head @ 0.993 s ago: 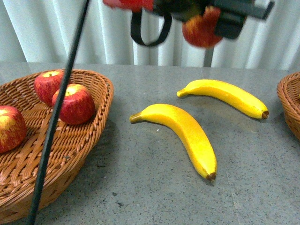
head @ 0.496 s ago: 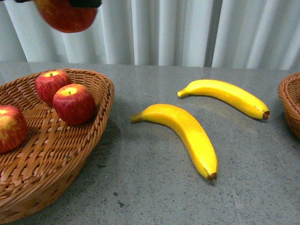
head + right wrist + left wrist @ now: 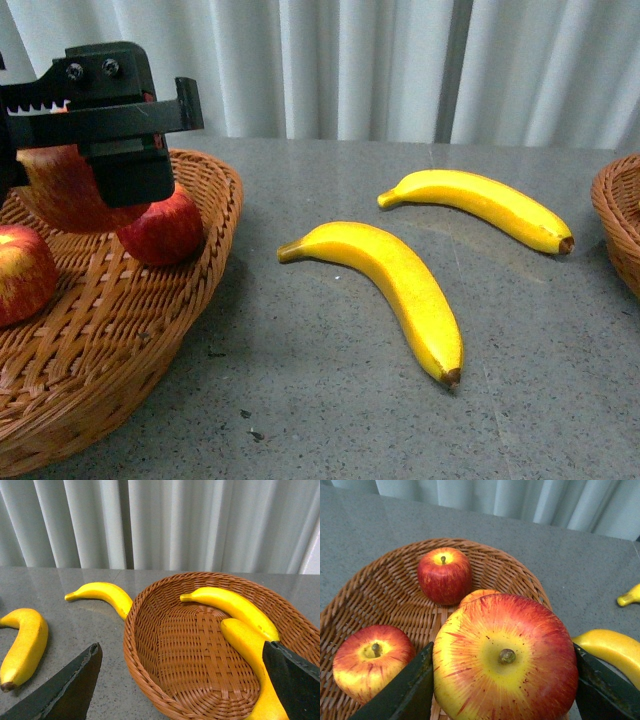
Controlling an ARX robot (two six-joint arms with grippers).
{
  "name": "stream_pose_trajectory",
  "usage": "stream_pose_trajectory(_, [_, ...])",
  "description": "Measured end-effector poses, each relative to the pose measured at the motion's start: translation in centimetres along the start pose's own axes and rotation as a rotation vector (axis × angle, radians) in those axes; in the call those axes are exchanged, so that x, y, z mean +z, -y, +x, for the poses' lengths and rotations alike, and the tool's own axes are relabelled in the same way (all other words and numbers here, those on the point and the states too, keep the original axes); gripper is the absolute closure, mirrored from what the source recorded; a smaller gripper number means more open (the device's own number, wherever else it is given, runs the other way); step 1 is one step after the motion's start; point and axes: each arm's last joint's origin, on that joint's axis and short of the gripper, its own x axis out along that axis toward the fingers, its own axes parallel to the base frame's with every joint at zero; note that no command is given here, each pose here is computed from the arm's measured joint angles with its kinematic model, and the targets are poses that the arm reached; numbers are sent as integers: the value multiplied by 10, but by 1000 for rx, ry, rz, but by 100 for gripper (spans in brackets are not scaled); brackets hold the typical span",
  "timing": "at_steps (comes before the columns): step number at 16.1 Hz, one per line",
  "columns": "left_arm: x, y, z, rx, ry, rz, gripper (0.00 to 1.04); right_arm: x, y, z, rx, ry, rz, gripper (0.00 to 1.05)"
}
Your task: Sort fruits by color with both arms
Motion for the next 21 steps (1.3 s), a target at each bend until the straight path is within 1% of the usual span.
stream_pose_trajectory(1, [2, 0, -4, -3, 10, -17, 17, 0, 0, 0, 0, 0, 0, 7])
stream_pose_trajectory(2, [3, 1, -7, -10, 22, -25, 8, 0, 0, 0, 0, 0, 0, 7])
stream_pose_trajectory(3, [6, 3, -11, -23, 44, -35, 6, 0, 0, 0, 0, 0, 0, 7])
stream_pose_trajectory(7, [28, 0, -41, -72, 204, -82, 7, 0, 0, 0, 0, 0, 0, 7])
stream_pose_trajectory(9, [36, -7, -52, -85, 258, -118, 7, 0, 0, 0, 0, 0, 0, 7])
stream_pose_trajectory(11, [38, -18, -61, -101, 289, -147, 7, 0, 0, 0, 0, 0, 0, 7])
stream_pose_trajectory(12, [38, -27, -62, -124, 321, -139, 11, 0, 0, 0, 0, 0, 0, 7])
stream_pose_trajectory(13, [30, -44, -63, -151, 336, -65, 23, 0, 0, 0, 0, 0, 0, 7])
stream_pose_trajectory(14, [16, -58, -63, -148, 331, 0, 34, 0, 0, 0, 0, 0, 0, 7])
stream_pose_trajectory(15, [6, -66, -62, -147, 325, 29, 42, 0, 0, 0, 0, 0, 0, 7])
stream_pose_trajectory(16, [-4, -74, -62, -153, 319, 55, 54, 0, 0, 0, 0, 0, 0, 7])
stream_pose_trajectory(18, [-17, -86, -63, -155, 320, 73, 72, 0, 0, 0, 0, 0, 0, 7])
stream_pose_trajectory(20, [-30, -99, -66, -155, 329, 73, 98, 0, 0, 0, 0, 0, 0, 7])
stream_pose_trajectory(21, [-33, -101, -66, -155, 328, 71, 104, 0, 0, 0, 0, 0, 0, 7])
